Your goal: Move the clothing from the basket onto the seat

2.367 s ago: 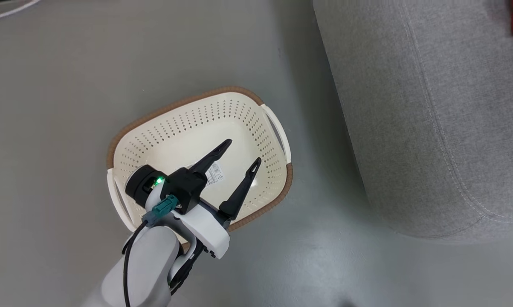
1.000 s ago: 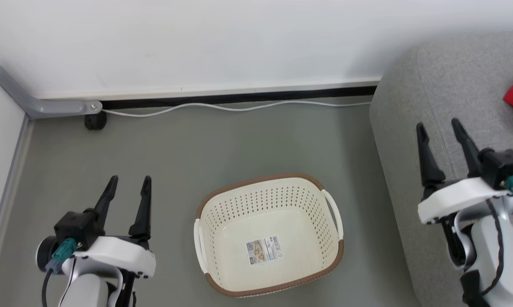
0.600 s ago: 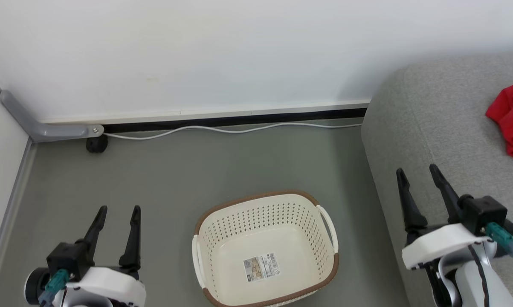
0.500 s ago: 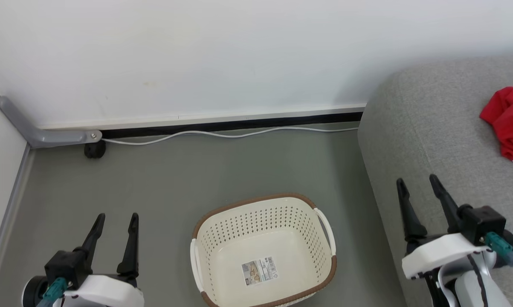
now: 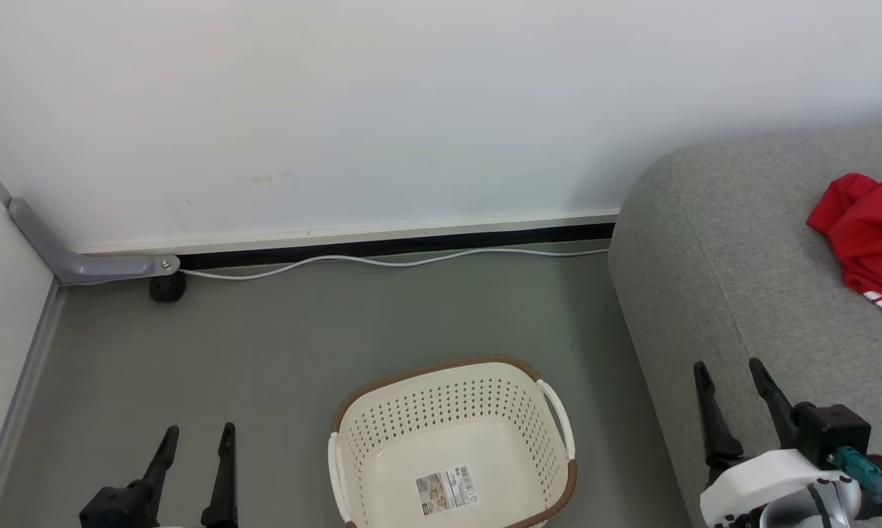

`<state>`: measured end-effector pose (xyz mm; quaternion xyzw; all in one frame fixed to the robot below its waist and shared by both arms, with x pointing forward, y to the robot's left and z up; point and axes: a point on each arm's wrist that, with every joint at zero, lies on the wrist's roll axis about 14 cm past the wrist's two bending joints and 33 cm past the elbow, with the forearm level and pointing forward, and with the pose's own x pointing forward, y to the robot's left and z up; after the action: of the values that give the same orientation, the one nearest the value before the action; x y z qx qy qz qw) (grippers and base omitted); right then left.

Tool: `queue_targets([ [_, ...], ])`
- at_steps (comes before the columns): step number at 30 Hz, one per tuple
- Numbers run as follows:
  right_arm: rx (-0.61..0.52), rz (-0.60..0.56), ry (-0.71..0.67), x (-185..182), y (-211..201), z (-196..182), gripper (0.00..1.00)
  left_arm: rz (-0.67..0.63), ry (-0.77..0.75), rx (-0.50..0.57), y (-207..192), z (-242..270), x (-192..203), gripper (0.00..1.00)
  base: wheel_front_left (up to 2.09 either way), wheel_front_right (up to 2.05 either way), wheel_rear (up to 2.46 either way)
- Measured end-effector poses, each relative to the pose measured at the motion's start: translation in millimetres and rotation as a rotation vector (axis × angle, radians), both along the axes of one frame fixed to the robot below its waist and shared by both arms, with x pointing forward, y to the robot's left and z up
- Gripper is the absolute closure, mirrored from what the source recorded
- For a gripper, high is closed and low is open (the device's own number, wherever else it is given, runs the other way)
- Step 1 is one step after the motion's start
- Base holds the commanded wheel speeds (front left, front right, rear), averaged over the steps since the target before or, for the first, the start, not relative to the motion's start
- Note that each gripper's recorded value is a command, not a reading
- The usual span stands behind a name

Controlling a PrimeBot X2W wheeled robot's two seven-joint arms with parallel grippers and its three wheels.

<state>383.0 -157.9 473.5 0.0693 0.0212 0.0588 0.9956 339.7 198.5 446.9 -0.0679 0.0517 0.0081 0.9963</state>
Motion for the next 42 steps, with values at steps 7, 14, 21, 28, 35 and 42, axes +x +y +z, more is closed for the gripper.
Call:
queue_targets([
  [7, 0.0, -0.006, 0.018, -2.7, -0.7, -5.4, 0.0, 0.01, 0.023, 0.001, 2.5, -7.1, -8.3, 0.0, 0.0, 0.0, 0.0],
  [14, 0.007, -0.008, 0.038, -4.9, 0.5, -11.3, 1.0, 0.009, 0.039, -0.004, 0.8, -12.0, -10.2, 1.0, 0.0, 0.0, 0.0],
  [21, 0.048, -0.024, 0.145, -23.5, 1.8, -42.5, 1.0, 0.025, 0.125, -0.062, -4.9, -36.3, -23.8, 1.0, 0.0, 0.0, 0.0],
  [28, 0.123, -0.053, 0.154, -22.2, -2.2, -41.0, 1.0, 0.051, 0.134, -0.132, -2.7, -37.1, -23.5, 1.0, 0.0, 0.0, 0.0],
  [35, 0.211, -0.084, 0.159, -20.5, -6.2, -38.5, 1.0, 0.083, 0.132, -0.221, -0.5, -35.9, -22.2, 1.0, 0.0, 0.0, 0.0],
  [42, 0.287, -0.113, 0.162, -19.5, -11.1, -36.8, 1.0, 0.107, 0.13, -0.296, 0.9, -34.7, -21.0, 1.0, 0.0, 0.0, 0.0],
])
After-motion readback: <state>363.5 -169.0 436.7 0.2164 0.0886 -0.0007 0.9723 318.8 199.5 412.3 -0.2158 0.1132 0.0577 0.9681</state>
